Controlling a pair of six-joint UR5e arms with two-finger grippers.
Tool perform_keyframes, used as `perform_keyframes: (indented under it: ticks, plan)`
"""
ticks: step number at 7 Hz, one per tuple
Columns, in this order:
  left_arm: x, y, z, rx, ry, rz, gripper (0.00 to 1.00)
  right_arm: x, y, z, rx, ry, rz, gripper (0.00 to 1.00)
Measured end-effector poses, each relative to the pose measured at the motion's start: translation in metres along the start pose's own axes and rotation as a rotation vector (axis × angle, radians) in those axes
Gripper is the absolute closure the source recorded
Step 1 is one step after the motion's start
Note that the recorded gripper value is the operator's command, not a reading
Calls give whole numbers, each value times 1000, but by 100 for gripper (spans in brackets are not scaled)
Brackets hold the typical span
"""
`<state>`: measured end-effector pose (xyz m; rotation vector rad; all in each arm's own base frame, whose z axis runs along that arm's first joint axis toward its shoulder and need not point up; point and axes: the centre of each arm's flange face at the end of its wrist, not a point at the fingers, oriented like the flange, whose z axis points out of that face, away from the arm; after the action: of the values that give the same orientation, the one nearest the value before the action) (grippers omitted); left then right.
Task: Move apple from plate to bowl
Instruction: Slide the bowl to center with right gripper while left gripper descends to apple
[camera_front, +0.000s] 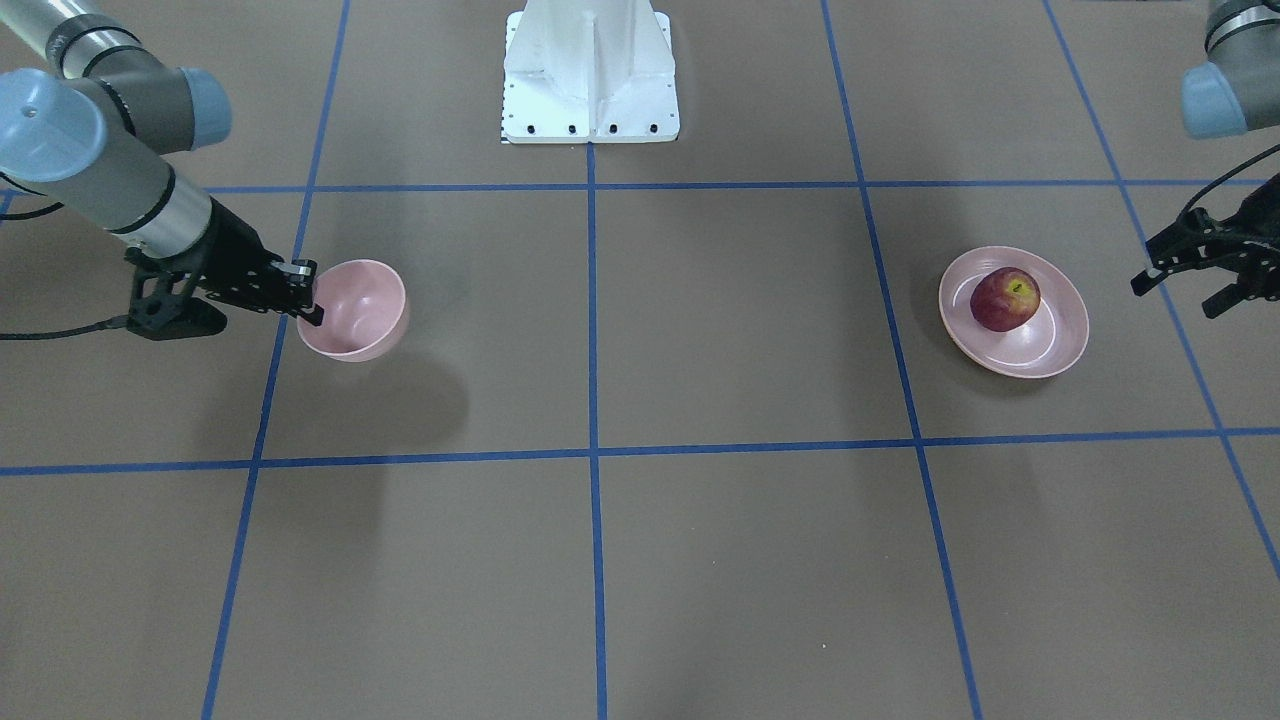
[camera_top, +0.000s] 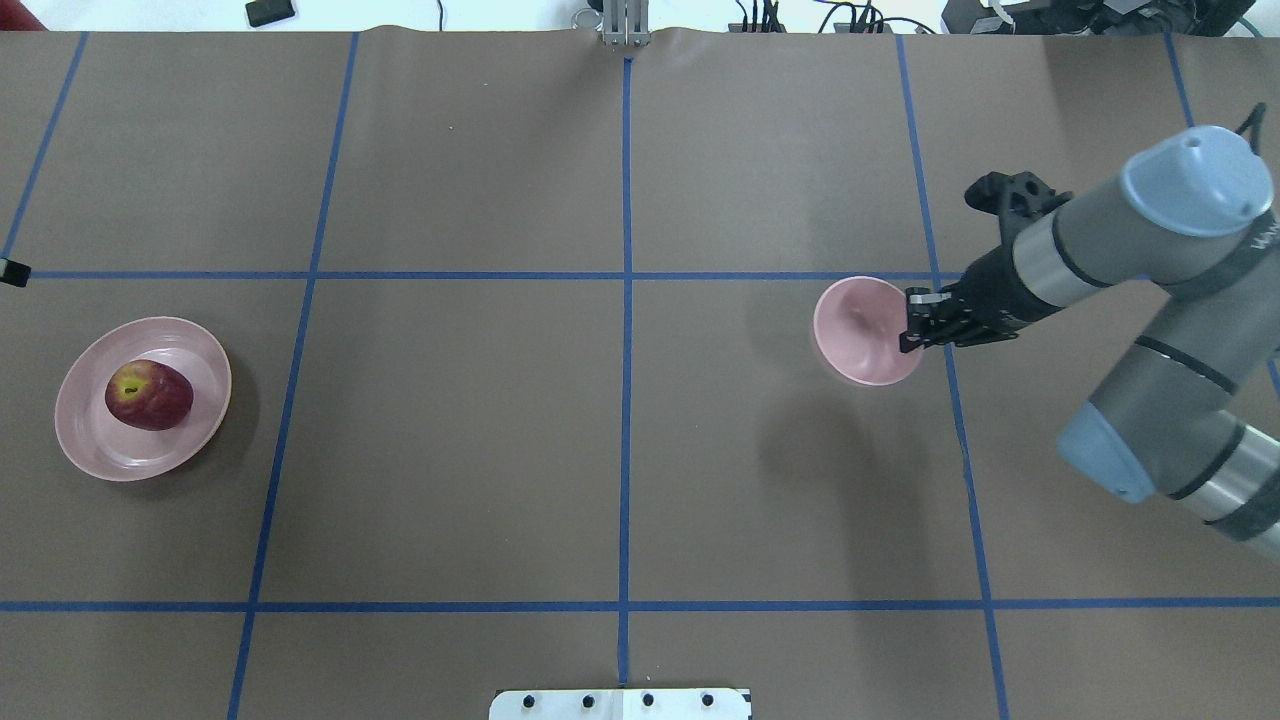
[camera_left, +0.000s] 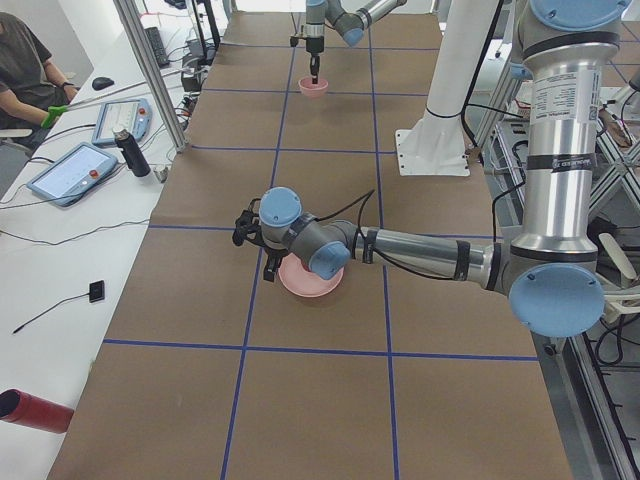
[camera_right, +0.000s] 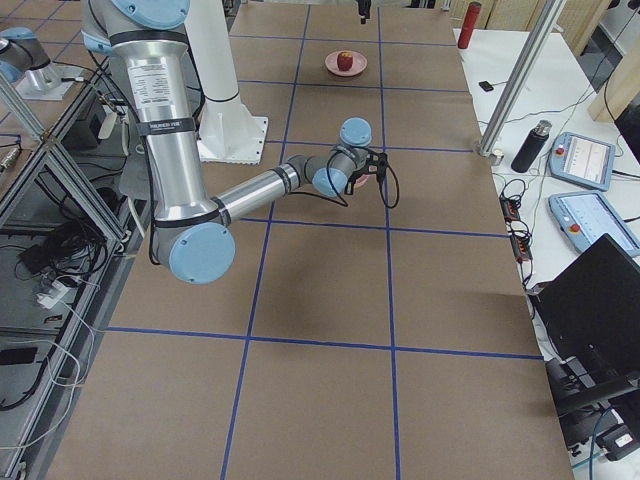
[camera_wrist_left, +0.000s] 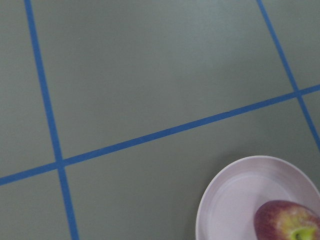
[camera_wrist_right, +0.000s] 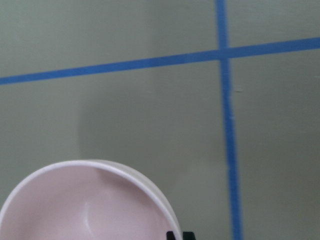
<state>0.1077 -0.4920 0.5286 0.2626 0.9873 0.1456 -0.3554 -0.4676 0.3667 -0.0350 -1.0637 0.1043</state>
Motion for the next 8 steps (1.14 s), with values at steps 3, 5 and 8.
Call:
perform_keyframes:
  ticks: [3, 5, 8]
  plan:
    - [74, 16, 57, -42, -62, -35, 2, -120, 17, 43, 20, 12, 74, 100]
    - [91, 30, 80, -65, -86, -35, 2, -156, 13, 71, 31, 30, 107, 100]
    - [95, 48, 95, -103, -90, -28, 2, -186, 6, 98, 63, 51, 145, 100]
